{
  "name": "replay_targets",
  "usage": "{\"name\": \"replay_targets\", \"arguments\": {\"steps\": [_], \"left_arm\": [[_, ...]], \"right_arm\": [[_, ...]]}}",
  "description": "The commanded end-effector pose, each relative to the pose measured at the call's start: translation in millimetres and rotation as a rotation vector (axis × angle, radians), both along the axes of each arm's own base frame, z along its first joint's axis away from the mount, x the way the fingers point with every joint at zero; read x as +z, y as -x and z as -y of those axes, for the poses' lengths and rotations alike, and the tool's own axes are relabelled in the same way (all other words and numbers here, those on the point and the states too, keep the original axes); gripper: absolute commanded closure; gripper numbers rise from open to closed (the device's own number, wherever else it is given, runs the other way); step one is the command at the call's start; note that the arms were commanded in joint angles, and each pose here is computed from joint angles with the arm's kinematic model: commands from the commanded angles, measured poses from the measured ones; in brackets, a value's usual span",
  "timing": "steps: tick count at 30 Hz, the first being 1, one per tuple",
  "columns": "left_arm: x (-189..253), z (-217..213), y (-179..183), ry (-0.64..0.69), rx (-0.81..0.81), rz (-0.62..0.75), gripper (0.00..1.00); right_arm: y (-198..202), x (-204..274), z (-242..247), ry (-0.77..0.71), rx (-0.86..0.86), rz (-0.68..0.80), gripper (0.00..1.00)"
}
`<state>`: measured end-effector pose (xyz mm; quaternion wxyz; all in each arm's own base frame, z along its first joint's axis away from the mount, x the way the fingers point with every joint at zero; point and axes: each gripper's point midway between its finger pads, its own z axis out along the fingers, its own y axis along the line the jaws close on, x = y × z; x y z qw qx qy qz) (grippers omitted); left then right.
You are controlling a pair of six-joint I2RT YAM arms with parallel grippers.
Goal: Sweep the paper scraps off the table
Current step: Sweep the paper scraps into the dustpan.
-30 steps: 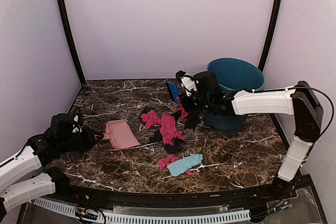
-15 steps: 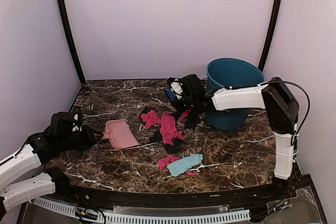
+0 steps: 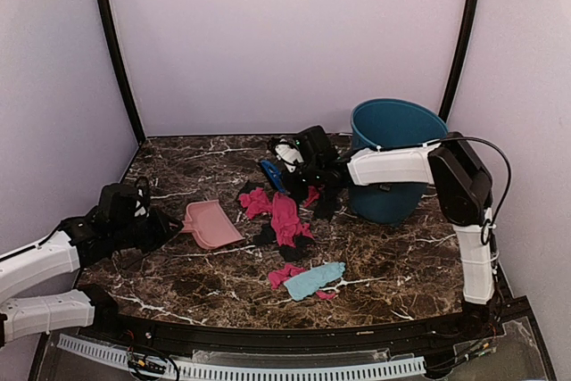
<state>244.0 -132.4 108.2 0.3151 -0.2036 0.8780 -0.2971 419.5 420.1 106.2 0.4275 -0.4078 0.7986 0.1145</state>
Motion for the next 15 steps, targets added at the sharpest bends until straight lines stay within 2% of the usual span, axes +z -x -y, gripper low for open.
{"name": "replay_targets", "arguments": {"steps": [1,7,15], "left_arm": [[-6.4,-4.8,-4.7,-0.061,0.000,-0.016,1.00],[-10.5,-6.4,-6.7,-0.076,0.007,-0.026,1.00],[-18.1,-10.6,-3.0,-0.086,0.012,-0.043,1.00]], "right_arm": [[0.8,-5.8,-29.1,-0.019,0.089,0.001,1.00],[11.0,-13.0,-54.9,0.005,0.195,0.010,1.00],[51.6,-8.8,-66.6,-0.025,0.348,-0.007,1.00]]}}
